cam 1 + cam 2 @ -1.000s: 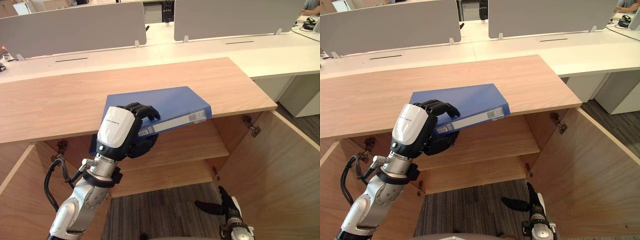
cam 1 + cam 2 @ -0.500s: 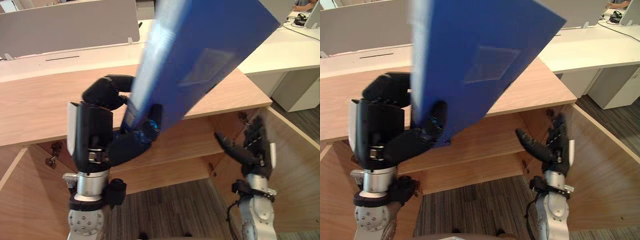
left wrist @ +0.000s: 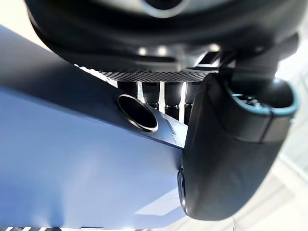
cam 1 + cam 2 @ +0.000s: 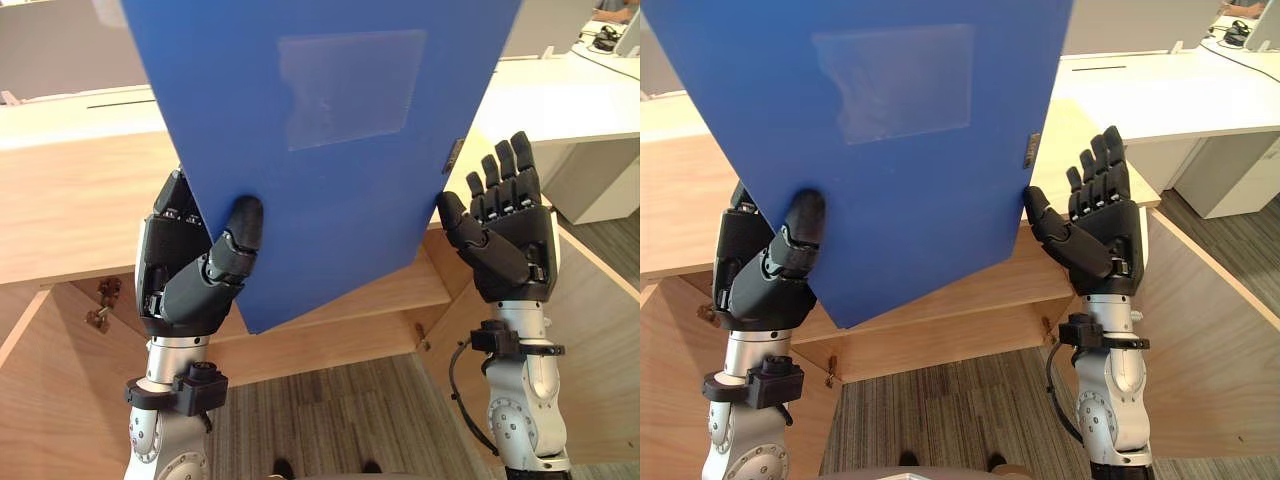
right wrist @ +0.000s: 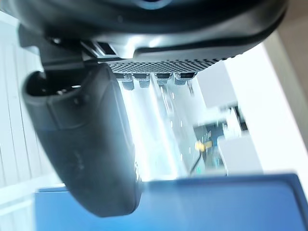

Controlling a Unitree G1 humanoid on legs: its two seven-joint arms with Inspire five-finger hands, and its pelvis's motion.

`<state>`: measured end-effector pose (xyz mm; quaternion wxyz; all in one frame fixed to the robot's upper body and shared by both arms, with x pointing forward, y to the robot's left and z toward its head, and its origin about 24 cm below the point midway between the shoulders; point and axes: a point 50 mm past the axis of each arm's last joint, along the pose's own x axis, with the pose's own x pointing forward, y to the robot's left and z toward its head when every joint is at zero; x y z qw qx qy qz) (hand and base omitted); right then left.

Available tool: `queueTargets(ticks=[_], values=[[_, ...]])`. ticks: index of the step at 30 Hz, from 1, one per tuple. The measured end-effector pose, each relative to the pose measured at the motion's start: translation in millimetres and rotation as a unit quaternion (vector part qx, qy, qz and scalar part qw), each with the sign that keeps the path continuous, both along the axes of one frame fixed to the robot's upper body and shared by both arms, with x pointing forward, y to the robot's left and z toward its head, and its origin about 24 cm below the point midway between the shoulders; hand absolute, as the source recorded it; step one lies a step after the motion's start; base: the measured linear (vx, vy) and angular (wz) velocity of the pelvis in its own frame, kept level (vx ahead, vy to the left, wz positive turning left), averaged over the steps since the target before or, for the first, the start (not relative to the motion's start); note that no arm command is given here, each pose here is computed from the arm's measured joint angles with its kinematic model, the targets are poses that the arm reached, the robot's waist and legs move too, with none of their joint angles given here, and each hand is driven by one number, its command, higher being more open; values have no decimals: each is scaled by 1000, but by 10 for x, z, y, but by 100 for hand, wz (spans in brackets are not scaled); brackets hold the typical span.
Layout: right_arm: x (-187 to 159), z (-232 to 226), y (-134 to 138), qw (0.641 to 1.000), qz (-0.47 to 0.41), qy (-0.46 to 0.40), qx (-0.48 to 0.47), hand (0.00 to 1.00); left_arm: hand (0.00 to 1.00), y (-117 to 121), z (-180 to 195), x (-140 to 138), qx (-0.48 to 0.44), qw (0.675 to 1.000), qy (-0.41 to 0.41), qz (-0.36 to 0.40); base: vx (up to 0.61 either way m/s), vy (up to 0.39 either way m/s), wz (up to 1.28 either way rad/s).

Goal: Walk over to the cabinet, pick up the folder, carry it to the office cabinet, place the folder inside the office cabinet, then close the office cabinet door

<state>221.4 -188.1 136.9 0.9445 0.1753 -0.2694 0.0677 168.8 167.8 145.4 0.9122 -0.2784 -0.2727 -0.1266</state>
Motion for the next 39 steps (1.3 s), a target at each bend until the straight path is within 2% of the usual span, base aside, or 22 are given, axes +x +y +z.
queueTargets(ticks=[4, 8, 9, 19, 20, 25, 30, 34, 37, 39], values=[[86, 87, 210, 995, 88, -22, -43, 100, 0, -67, -171, 49, 14, 998, 42, -40, -6, -1, 7], [127, 4, 235, 991, 111, 4, -74, 100, 0, -43, -190, 55, 26, 998, 47, -40, -15, -1, 12], [135, -4, 235, 991, 112, 6, -77, 0, 0, -40, -193, 56, 28, 998, 48, -41, -18, -2, 15], [197, -62, 335, 985, 143, 25, -93, 0, 0, 58, -278, 70, 30, 997, 68, -14, -15, -4, 8], [196, -65, 354, 985, 146, 24, -91, 0, 100, 75, -286, 74, 30, 997, 71, -8, -20, -1, 7], [200, -99, 404, 985, 148, 27, -84, 0, 100, 110, -276, 69, 69, 995, 66, 27, -23, 2, 9], [185, -106, 520, 985, 151, 14, -86, 0, 100, 234, -303, 23, 90, 987, 74, 115, -8, -2, 12], [197, -93, 493, 992, 107, 10, -66, 0, 100, 539, -566, -54, 76, 963, 129, 225, -28, -7, 16], [203, -75, 385, 996, 72, 8, -56, 0, 100, 802, -903, -178, 67, 921, 220, 313, -13, 9, 5], [188, -10, 331, 998, 50, -6, -32, 0, 100, 1030, -1350, -399, 46, 860, 338, 380, 0, 0, 0]])
